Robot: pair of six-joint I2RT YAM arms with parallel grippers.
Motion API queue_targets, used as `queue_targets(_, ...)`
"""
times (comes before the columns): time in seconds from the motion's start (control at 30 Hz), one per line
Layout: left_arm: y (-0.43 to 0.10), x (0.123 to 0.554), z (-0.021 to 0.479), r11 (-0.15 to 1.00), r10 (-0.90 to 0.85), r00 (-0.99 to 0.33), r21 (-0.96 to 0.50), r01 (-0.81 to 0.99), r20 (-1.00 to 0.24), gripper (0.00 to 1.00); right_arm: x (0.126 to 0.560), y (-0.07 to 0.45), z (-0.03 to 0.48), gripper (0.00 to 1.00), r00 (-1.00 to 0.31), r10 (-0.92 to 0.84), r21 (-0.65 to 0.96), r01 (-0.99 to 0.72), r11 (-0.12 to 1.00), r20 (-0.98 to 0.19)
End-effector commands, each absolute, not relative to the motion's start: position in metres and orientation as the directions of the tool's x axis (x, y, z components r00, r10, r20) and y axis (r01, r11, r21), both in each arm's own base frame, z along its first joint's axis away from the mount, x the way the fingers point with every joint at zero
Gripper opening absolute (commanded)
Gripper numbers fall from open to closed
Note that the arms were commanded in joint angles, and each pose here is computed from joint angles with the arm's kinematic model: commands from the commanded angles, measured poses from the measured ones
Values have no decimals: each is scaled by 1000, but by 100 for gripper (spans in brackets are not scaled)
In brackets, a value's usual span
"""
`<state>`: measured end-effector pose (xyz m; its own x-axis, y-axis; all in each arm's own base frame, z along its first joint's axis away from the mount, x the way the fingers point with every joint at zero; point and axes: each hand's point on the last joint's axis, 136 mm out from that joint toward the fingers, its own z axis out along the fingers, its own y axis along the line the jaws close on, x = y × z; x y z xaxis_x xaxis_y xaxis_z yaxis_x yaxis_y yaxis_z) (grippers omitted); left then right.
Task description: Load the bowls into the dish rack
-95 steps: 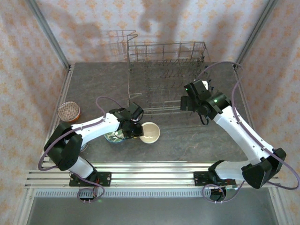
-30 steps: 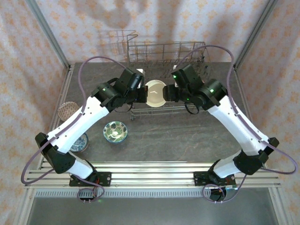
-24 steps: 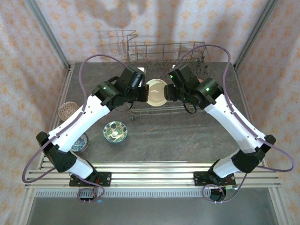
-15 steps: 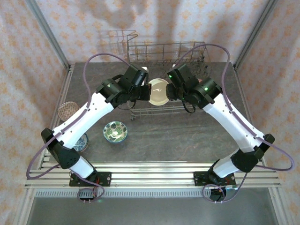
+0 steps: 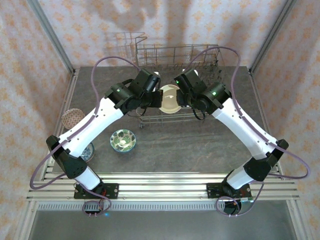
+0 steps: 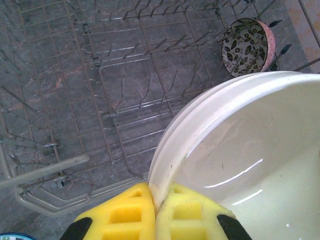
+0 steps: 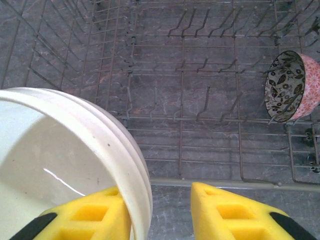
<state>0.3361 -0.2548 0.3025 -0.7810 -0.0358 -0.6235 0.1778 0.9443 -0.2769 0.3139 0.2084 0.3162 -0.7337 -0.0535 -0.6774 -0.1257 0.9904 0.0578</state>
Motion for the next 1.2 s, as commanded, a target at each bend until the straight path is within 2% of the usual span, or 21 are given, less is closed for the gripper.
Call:
queue_targets(0.0,-258,339,323,939,-65,-751,-295,177,-657,0,317,200,314,32,-726,-43,19,-77,997,-686)
queue_targets(0.1,-260,339,323,938,-67,-752,-298,176,-656,0,317,200,314,23,-726,-42,17,-74,997,-686)
queue_targets(0.17,-261,338,324,938,-68,-753,-300,176,-655,0,317,200,312,21,-730,-44,12,-71,997,-682)
queue_targets(0.3,-261,337,324,940,-65,-758,-296,173,-649,0,317,199,308,8,-738,-46,5,-66,998,-674)
queue_targets(0.43,-264,336,323,936,-67,-763,-305,175,-643,2,317,198,309,3,-737,-42,0,-58,998,-675)
queue_targets(0.5,-266,335,323,934,-69,-766,-312,176,-639,10,318,198,309,2,-736,-40,0,-54,999,-676)
queue_targets(0.67,-261,334,336,928,-89,-737,-325,182,-670,42,320,198,313,0,-727,-12,17,-33,999,-687)
queue_targets(0.9,-240,336,360,929,-132,-688,-332,166,-713,61,330,192,322,0,-693,11,2,14,1000,-721)
queue_targets(0.93,-231,337,364,930,-148,-679,-334,151,-719,71,334,184,323,0,-693,19,-12,40,999,-721)
queue_targets(1.07,-185,341,378,946,-200,-632,-315,74,-749,76,349,140,316,0,-711,98,-40,174,984,-697)
queue_targets(1.17,-150,343,370,944,-247,-635,-329,13,-732,76,360,107,323,0,-674,120,-105,284,953,-729)
